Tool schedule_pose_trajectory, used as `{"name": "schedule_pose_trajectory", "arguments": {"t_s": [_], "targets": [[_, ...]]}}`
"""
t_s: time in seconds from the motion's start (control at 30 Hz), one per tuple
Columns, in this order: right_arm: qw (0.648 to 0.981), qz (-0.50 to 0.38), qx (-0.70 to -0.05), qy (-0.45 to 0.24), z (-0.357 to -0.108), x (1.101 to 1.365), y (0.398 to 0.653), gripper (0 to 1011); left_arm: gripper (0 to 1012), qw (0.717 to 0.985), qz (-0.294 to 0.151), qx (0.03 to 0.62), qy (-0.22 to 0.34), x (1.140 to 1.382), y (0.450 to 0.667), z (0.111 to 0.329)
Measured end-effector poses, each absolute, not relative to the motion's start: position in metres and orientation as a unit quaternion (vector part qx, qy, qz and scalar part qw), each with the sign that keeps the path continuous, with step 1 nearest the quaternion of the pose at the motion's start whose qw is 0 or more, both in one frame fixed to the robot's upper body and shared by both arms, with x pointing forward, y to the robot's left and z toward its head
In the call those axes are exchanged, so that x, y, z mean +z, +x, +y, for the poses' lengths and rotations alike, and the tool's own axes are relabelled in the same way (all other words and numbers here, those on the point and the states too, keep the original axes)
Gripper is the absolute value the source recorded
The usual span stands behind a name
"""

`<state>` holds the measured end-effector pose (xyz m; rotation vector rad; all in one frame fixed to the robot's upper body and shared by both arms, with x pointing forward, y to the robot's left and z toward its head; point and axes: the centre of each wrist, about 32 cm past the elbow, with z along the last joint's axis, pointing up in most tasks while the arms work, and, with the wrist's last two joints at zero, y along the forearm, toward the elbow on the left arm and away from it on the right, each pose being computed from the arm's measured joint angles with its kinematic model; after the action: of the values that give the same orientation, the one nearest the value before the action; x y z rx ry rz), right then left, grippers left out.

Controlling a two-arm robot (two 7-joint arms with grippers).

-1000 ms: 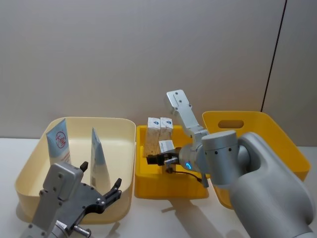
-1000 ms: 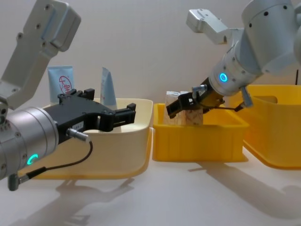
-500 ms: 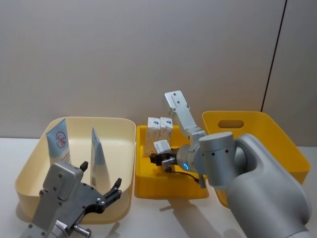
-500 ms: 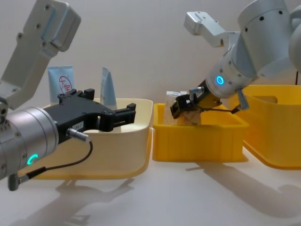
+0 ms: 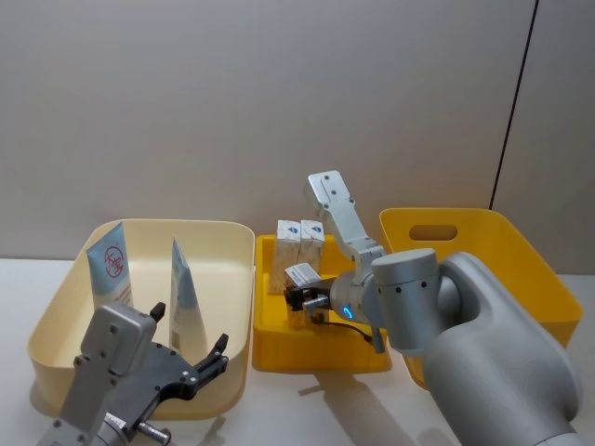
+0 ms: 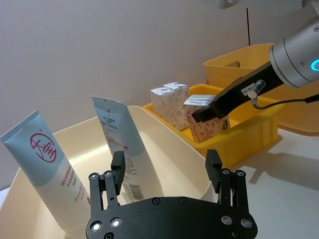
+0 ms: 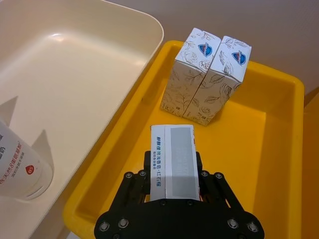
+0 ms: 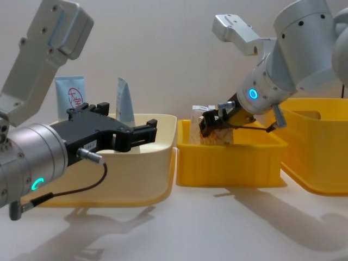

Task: Bimanual collaborative sorting of washing and personal care products

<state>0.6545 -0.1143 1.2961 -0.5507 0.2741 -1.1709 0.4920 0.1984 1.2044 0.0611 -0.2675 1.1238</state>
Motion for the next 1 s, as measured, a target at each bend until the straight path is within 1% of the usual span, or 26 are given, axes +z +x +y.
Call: {"name": "schedule_pose_trajectory", "arguments": {"t_s": [0.23, 0.47, 0.67, 1.0], "targets": [[0.790, 0.124, -0.544, -0.253, -0.115, 1.297, 0.655, 404, 1003, 0.837, -0.126, 0.531, 0.029, 1.204, 0.492, 0.198], [0.797, 0.105, -0.546, -0.235, -0.117, 1.306, 0.654, 404, 1004, 0.837, -0.126, 0.531, 0.029, 1.204, 0.492, 0.198], [0.804, 0.076, -0.551, -0.209, -0.123, 1.319, 0.651, 404, 1003, 0.837, -0.126, 0.531, 0.029, 1.204, 0.492, 0.198], [0.804, 0.028, -0.568, -0.172, -0.139, 1.341, 0.647, 404, 1003, 0.837, -0.126, 0.531, 0.029, 1.204, 0.492, 0.198]]}}
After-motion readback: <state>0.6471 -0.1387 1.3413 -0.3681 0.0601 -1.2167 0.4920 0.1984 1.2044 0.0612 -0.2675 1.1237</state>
